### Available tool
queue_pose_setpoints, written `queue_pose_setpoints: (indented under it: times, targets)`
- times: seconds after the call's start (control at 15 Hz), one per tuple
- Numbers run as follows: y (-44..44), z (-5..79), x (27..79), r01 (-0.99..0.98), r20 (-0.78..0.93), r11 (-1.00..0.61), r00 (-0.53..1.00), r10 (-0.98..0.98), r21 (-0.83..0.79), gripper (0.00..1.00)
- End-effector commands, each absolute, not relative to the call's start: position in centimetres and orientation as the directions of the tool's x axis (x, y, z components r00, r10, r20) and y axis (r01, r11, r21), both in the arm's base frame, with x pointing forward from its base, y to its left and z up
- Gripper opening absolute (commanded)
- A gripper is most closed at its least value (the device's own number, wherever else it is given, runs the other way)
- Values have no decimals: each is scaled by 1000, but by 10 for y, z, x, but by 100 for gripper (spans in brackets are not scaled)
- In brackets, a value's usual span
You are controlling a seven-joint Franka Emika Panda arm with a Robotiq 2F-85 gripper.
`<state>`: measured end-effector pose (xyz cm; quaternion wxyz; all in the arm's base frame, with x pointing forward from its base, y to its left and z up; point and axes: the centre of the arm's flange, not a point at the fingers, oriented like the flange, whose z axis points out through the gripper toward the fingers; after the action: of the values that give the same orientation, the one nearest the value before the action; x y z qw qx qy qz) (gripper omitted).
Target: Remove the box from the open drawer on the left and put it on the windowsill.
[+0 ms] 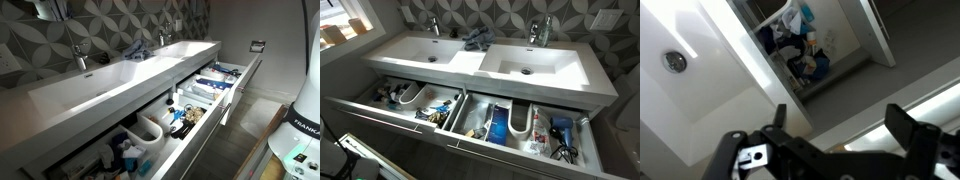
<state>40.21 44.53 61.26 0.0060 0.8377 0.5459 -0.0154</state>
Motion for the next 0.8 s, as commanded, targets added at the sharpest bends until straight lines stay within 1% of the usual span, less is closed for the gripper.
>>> queue_pose_setpoints:
  times: [0.0, 0.13, 0.33, 0.4, 0.53, 0.73]
  targets:
    - [378, 583, 387, 840, -141, -538, 525, 839, -74, 100]
    - [355, 559, 392, 796, -225, -593, 560, 798, -120, 100]
    - [329, 509, 401, 734, -359, -647, 559, 747, -206, 100]
    - [348, 538, 412, 776, -302, -612, 553, 776, -152, 100]
    - [342, 524, 417, 766, -325, -622, 554, 767, -163, 100]
    - [347, 531, 413, 774, -311, -612, 550, 776, -159, 100]
